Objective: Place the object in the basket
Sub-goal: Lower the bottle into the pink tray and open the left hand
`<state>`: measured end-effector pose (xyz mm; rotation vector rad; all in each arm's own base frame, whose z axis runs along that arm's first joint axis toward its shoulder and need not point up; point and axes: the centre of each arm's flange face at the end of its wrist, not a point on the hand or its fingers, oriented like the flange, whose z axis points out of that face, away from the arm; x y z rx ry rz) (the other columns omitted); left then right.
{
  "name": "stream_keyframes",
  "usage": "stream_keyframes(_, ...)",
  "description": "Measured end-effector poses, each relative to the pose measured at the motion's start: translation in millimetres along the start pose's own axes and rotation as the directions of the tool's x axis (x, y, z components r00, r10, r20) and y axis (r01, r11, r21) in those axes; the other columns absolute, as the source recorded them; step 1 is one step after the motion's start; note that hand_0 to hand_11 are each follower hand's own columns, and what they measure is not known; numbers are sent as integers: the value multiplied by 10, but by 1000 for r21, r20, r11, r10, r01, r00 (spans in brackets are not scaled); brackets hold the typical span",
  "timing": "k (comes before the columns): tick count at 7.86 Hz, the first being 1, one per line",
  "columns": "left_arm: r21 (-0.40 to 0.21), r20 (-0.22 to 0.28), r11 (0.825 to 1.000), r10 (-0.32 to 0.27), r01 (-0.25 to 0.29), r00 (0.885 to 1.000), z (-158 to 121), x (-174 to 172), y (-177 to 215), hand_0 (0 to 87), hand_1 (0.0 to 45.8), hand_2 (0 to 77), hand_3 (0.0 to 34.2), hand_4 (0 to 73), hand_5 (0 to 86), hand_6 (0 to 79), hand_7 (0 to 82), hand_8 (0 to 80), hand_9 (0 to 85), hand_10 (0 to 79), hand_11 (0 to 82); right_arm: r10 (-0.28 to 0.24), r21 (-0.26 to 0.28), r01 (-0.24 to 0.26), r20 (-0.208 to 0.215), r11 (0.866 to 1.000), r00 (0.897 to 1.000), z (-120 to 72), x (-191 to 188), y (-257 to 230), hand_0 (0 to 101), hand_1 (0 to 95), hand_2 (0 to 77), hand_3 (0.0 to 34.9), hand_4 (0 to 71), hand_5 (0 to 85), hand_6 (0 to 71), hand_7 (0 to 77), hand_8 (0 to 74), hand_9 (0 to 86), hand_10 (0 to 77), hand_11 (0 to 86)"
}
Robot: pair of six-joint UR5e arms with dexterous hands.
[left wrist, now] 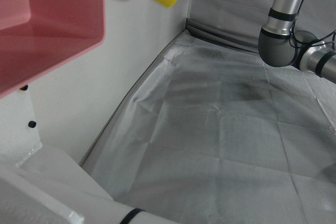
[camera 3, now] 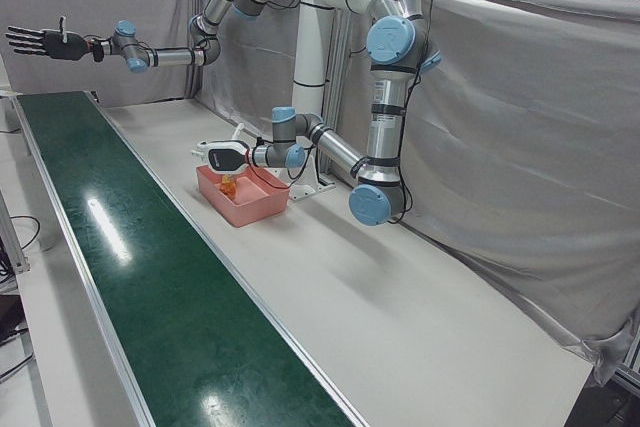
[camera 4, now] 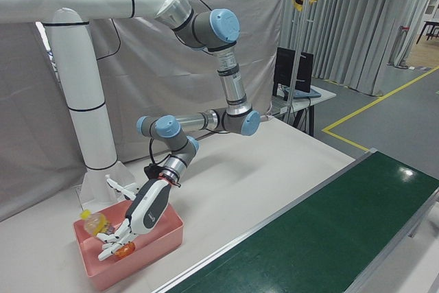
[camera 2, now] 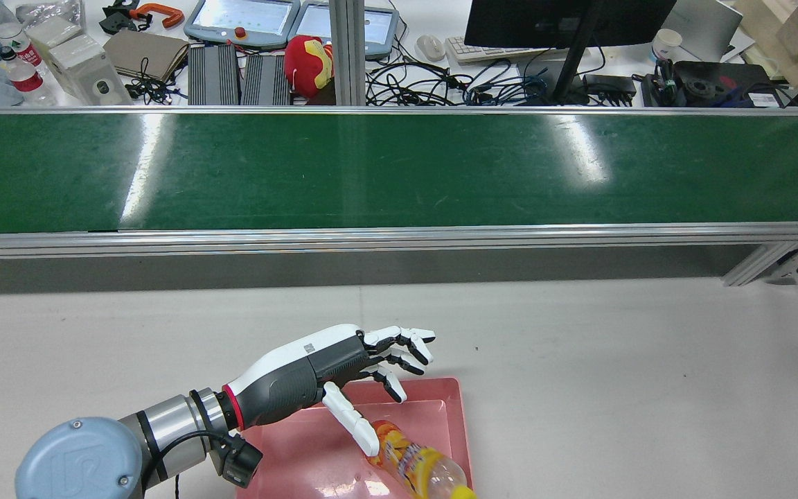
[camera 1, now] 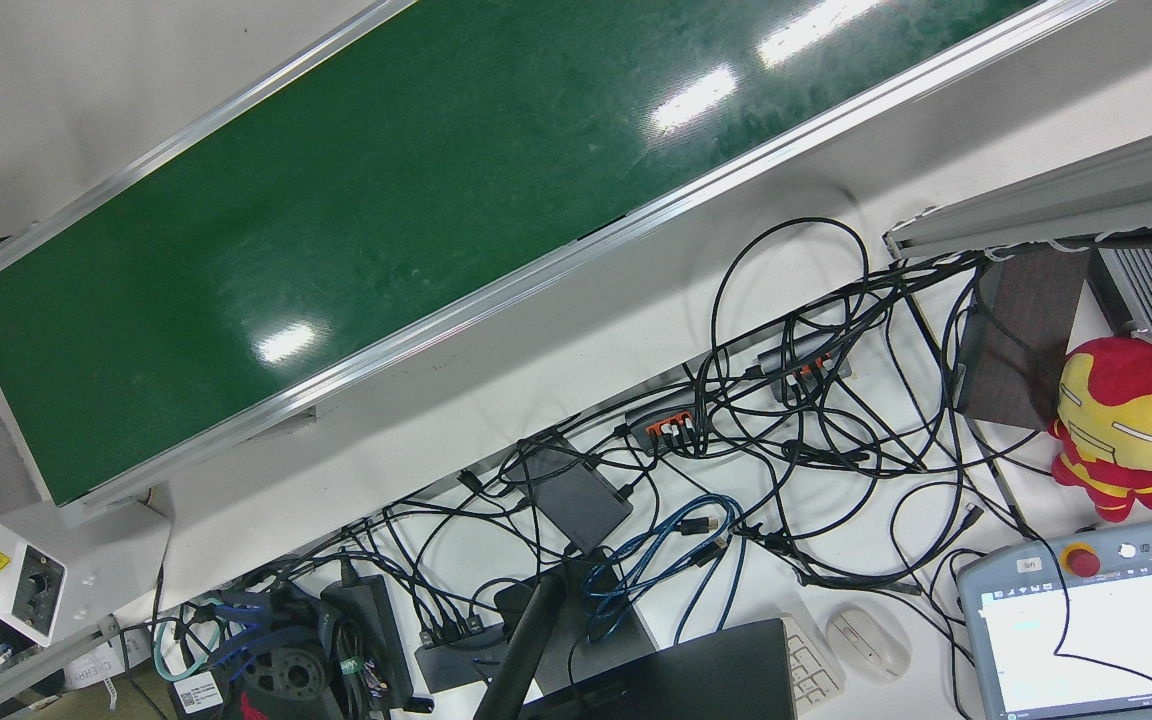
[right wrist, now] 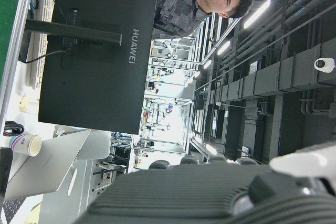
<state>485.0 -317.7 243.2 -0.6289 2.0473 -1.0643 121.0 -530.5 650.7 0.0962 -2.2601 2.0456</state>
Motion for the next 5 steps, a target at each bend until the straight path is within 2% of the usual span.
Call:
stream_keyframes(1,3,-3,1000,3,-3,1000,-174,18,-99,408,16,5,0,49,393,49,125,115,185,218,322,0,0,0,0,1000,1000,1,0,1,3,0,0,2,0,0,0,5,0,0,0,0)
stream_keyframes(2,-1,-10,1000,2,-2,1000,-331,40,-168,372,11,5,0,16,355,5,87,104,142,180,278,0,0,0,0,1000,1000,0,0,-1,1,0,0,2,0,0,0,5,0,0,0,0)
stream_keyframes(3,-6,-20,1000,2,-2,1000,-420,78,-200,356,11,5,0,16,355,5,87,82,120,180,278,0,0,0,0,1000,1000,-2,0,-2,1,0,0,2,0,0,0,5,0,0,0,0)
stream_keyframes(4,-8,-28,1000,2,-2,1000,-461,108,-211,349,11,5,0,11,251,11,11,82,104,142,229,0,0,0,0,1000,1000,-2,0,-2,1,0,0,2,0,0,0,5,0,0,0,0)
stream_keyframes(5,-9,-33,1000,2,-2,999,-477,126,-214,349,11,5,0,11,251,11,11,82,104,98,164,0,0,0,0,1000,1000,-2,0,-2,1,0,5,3,0,0,0,5,0,0,0,0)
